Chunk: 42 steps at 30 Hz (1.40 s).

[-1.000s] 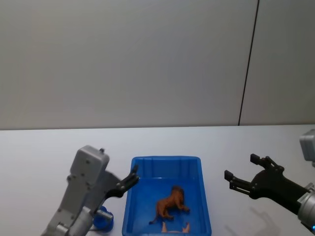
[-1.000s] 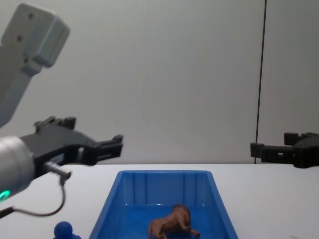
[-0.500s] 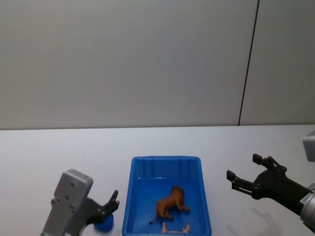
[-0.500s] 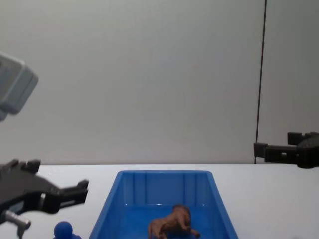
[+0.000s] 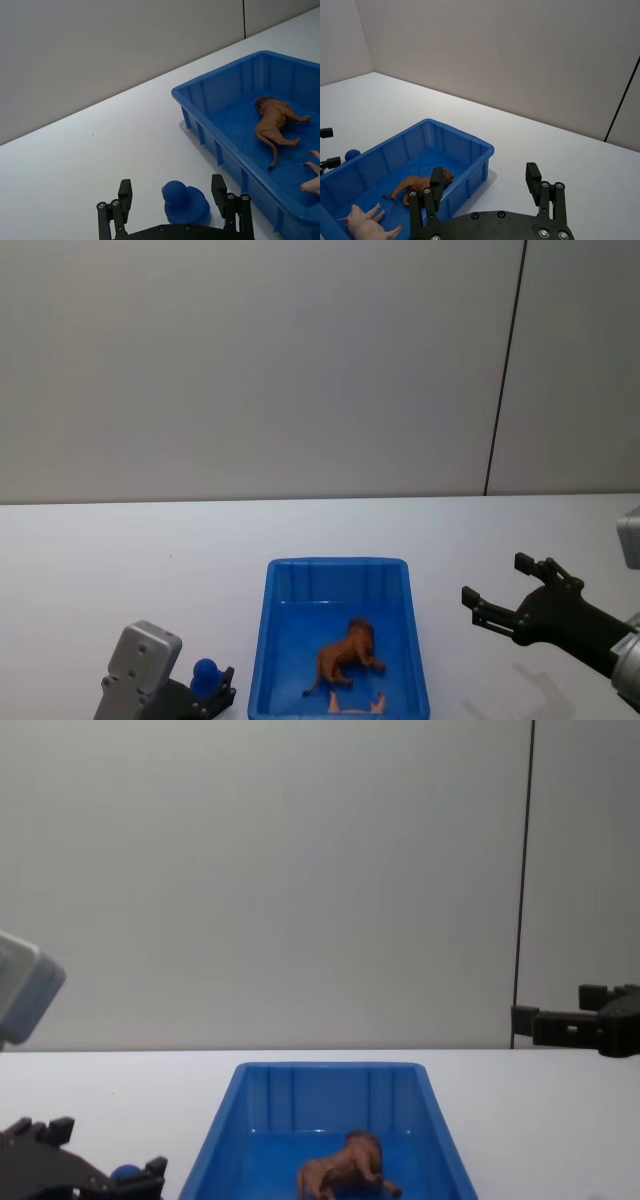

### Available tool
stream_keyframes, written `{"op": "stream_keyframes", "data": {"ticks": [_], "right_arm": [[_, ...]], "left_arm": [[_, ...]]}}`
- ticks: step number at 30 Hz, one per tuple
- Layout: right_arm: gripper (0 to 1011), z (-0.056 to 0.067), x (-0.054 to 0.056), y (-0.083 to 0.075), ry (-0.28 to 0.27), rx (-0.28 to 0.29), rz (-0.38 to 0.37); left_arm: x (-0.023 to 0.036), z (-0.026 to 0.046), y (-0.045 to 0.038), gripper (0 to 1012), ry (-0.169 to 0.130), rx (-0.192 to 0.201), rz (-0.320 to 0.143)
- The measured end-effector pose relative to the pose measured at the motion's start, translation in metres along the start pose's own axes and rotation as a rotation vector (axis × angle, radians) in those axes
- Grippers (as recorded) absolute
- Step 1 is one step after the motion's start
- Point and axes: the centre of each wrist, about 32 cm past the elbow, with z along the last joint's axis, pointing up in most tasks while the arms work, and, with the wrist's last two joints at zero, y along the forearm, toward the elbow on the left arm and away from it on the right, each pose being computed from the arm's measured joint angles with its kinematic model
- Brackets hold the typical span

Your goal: Pick up the two dolls from the table and place them into the box.

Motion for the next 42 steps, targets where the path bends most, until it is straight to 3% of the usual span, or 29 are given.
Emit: {"op": "stream_keyframes", "data": {"ticks": [13,24,35,39,42], "right_arm": [[1001,0.0,0.0,0.0,-0.001,0.0,0.0],[1001,0.0,0.0,0.0,-0.001,-0.001,0.0],[1001,0.0,0.0,0.0,-0.001,-0.001,0.0],[1001,0.0,0.0,0.0,-0.001,-0.001,0.0],[1001,0.0,0.0,0.0,-0.001,-0.001,0.0]], "left_arm": [[0.005,-0.0204,-0.0122,1001,0.022,0.022,-0.053],[0.0077,-0.0315,-0.0218,997,0.025,0.036,-0.086],[0.0112,-0.0354,-0.0294,741,0.012,0.036,-0.109],[0.014,-0.0349,-0.0315,605,0.003,0.031,-0.112],[0.0168,-0.0329,-0.033,563,-0.006,0.023,-0.111]]}}
